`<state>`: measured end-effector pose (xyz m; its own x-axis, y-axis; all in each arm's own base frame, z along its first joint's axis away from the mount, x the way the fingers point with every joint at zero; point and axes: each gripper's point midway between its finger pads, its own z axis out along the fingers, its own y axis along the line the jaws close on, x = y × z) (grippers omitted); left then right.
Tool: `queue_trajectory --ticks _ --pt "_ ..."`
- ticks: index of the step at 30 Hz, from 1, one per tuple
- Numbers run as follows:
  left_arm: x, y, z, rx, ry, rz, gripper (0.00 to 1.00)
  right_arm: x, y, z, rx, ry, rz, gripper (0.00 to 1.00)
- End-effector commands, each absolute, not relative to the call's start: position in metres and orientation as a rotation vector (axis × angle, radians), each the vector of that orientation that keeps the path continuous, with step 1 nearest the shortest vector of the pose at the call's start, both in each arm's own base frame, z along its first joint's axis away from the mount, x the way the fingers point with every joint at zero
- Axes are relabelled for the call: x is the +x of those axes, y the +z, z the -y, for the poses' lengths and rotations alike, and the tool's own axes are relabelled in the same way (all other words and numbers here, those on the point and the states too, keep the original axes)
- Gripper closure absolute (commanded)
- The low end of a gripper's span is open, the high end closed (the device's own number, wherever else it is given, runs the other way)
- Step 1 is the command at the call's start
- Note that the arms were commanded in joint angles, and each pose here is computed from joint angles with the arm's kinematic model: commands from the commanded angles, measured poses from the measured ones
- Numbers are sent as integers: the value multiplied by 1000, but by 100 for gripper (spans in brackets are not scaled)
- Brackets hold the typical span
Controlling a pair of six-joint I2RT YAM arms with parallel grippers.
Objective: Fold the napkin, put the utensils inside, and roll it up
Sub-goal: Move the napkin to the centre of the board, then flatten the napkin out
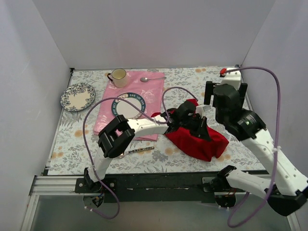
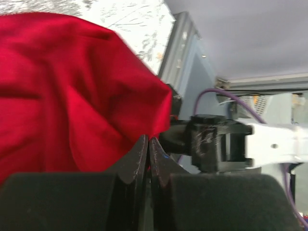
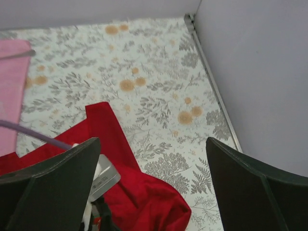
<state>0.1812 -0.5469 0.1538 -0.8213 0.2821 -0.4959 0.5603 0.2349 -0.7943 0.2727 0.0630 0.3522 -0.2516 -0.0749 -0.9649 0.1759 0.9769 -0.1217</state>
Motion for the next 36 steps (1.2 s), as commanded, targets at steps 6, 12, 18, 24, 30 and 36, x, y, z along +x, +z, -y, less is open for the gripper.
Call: queue_trajectory --ticks 6,12,18,24,30,36 --pt "189 178 511 836 -1555 -2143 47 333 217 -41 138 -66 -2294 1" --pt "180 248 468 877 -1446 -1985 2 343 171 -53 78 45 -2468 4" --pt "222 257 403 527 -1144 -2088 28 343 122 -90 -31 216 -2630 15" --pt "299 202 346 222 -775 -2239 22 352 84 -124 -206 92 -2724 17" --pt "358 155 328 201 -608 -2357 14 359 63 -126 -243 9 -2725 23" --pt "383 107 315 232 -438 -2446 8 353 50 -126 -257 19 -2734 34"
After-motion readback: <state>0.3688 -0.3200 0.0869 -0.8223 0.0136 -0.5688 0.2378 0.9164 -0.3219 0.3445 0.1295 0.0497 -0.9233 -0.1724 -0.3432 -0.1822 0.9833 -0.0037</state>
